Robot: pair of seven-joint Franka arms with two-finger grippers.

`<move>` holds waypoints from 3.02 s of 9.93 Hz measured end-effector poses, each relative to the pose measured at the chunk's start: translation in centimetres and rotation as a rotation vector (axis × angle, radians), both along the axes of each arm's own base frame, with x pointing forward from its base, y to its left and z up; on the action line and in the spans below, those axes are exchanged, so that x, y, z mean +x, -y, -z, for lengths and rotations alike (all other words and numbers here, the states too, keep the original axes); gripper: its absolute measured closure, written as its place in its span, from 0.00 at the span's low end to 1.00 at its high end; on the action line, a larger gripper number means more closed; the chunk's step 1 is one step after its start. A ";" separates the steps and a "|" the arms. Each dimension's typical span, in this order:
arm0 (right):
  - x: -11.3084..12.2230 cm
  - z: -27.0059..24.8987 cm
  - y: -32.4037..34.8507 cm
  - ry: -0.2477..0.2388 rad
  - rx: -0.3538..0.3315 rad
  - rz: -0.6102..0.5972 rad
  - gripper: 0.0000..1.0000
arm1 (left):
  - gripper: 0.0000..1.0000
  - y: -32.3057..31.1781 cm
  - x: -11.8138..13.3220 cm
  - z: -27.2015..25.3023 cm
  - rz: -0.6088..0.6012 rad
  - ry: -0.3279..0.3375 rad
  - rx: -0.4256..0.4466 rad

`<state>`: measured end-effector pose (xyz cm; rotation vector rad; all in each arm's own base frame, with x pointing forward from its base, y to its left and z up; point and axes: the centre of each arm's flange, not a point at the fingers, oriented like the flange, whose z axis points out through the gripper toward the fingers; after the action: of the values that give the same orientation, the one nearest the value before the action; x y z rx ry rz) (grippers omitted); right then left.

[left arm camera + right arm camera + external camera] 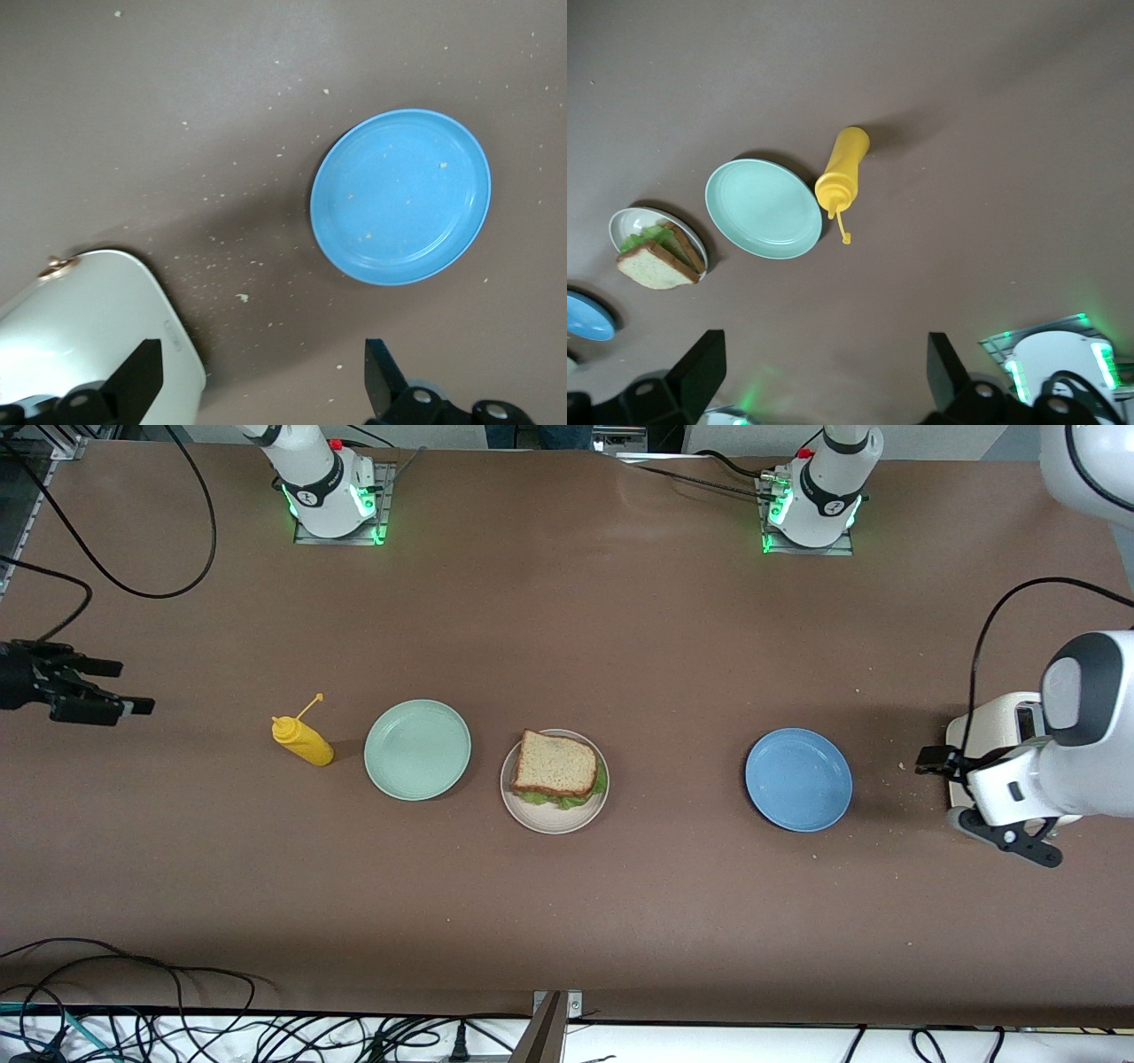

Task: Make sandwich on beige plate with both arms

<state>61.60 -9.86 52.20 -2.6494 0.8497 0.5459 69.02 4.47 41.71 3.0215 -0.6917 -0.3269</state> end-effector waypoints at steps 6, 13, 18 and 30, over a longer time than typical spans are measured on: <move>-3.8 -9.0 -4.8 0.103 -0.163 -0.182 0.00 | 0.00 1.6 -1.9 -7.7 -0.129 0.076 0.029; -4.1 -11.5 -9.4 0.183 -0.310 -0.357 0.00 | 0.00 5.3 -9.5 -15.1 -0.222 0.066 0.051; -5.5 -12.1 -10.1 0.251 -0.335 -0.378 0.00 | 0.00 8.7 -10.8 -17.7 -0.280 0.082 0.062; -8.0 -12.2 -12.2 0.288 -0.358 -0.369 0.00 | 0.00 3.9 -11.0 -19.8 -0.327 0.089 0.008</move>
<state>53.58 2.32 64.43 -3.1334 0.4029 0.0839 58.03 0.61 61.50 3.0996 -0.1899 -0.1842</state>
